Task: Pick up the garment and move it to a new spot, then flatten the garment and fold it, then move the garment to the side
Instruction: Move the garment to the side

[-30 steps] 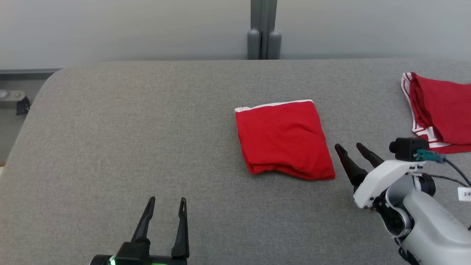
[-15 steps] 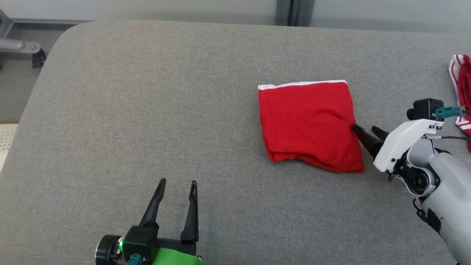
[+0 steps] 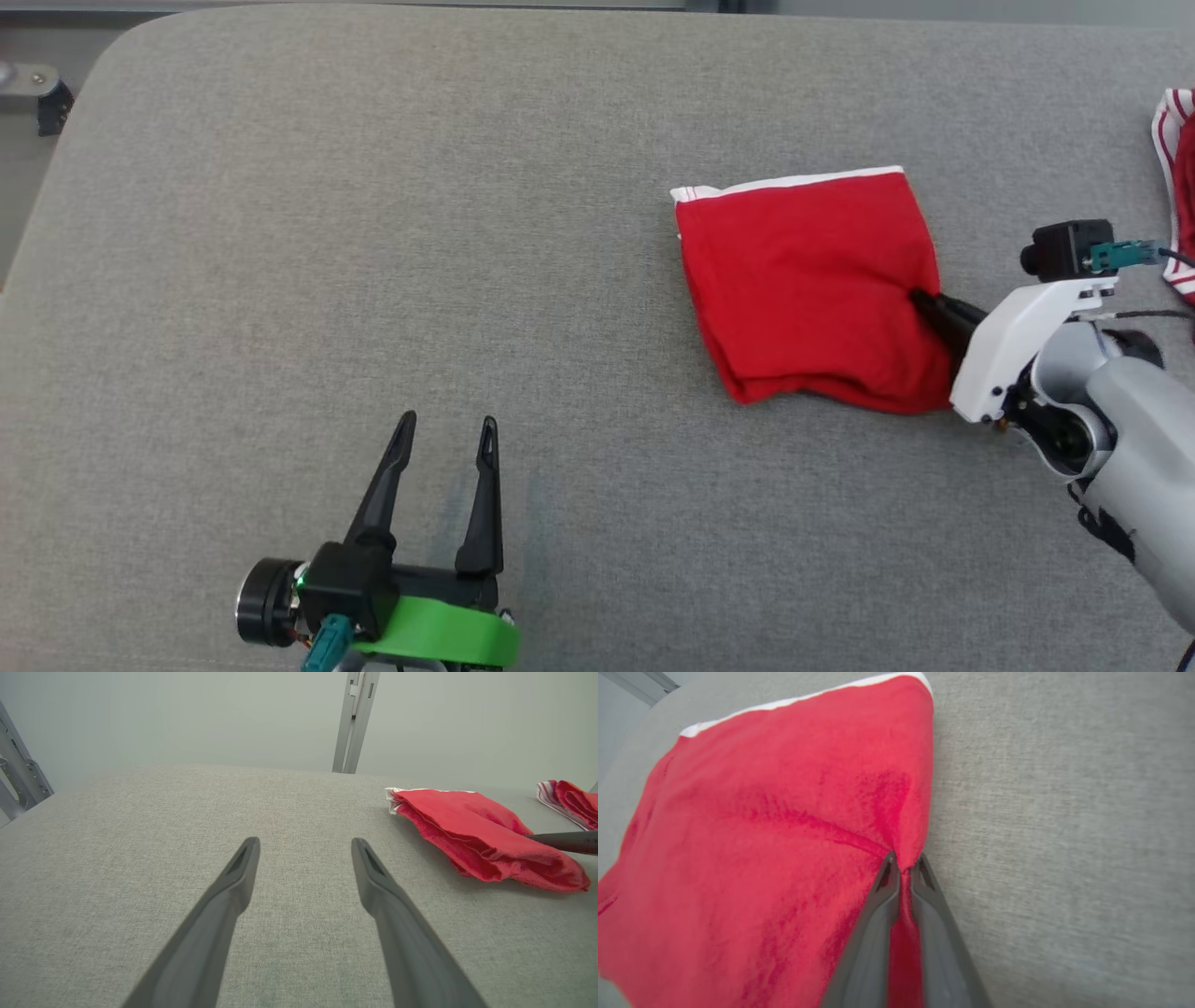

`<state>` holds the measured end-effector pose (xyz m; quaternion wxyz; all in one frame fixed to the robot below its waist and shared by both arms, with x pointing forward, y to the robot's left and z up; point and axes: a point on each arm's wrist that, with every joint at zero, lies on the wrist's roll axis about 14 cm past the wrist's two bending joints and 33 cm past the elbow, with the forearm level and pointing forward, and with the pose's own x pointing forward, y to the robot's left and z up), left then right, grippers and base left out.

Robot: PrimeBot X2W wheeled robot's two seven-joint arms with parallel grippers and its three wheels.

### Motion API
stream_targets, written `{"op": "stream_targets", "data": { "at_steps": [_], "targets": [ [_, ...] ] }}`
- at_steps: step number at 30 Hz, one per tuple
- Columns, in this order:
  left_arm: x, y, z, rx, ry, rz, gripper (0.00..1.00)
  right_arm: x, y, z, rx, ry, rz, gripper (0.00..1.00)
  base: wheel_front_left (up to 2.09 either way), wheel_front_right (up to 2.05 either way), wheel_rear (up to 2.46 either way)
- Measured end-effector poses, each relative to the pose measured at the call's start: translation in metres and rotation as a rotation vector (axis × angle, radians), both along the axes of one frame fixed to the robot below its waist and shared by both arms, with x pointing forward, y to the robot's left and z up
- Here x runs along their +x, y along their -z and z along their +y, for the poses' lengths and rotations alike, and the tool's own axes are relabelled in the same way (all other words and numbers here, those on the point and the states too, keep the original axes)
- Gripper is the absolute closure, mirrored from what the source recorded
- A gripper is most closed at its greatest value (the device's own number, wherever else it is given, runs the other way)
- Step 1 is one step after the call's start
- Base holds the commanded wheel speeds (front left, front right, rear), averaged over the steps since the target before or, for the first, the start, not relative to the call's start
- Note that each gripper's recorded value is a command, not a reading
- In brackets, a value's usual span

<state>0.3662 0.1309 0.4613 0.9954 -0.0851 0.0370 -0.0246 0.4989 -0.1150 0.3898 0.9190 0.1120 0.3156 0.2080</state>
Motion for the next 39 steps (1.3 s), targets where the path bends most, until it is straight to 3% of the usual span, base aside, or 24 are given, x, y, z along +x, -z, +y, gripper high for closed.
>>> {"op": "stream_targets", "data": {
  "at_steps": [9, 20, 27, 35, 36, 37, 39],
  "targets": [
    [0.035, -0.01, -0.037, 0.003, 0.145, -0.069, 0.0, 0.021, -0.033, -0.099, -0.276, 0.025, -0.176, 1.0, 0.0, 0.0, 0.0],
    [0.057, 0.02, -0.087, 0.012, 0.325, -0.033, 0.0, 0.042, -0.096, -0.211, -0.58, 0.102, -0.347, 1.0, 0.0, 0.0, 0.0],
    [0.064, 0.042, -0.096, 0.013, 0.365, 0.004, 0.0, 0.047, -0.105, -0.264, -0.748, 0.136, -0.332, 1.0, 0.0, 0.0, 0.0],
    [0.071, 0.054, -0.091, 0.026, 0.365, 0.022, 0.0, 0.054, -0.094, -0.295, -0.861, 0.157, -0.285, 1.0, 0.0, 0.0, 0.0],
    [0.071, 0.055, -0.089, 0.029, 0.362, 0.024, 0.0, 0.056, -0.093, -0.298, -0.868, 0.168, -0.282, 0.64, 0.0, 0.0, 0.0],
    [0.071, 0.055, -0.088, 0.031, 0.361, 0.025, 0.0, 0.058, -0.093, -0.301, -0.871, 0.18, -0.286, 0.0, 0.0, 0.0, 0.0],
    [0.071, 0.056, -0.086, 0.036, 0.356, 0.027, 0.0, 0.062, -0.09, -0.303, -0.894, 0.186, -0.3, 0.0, 0.0, 0.0, 0.0]
  ]
}}
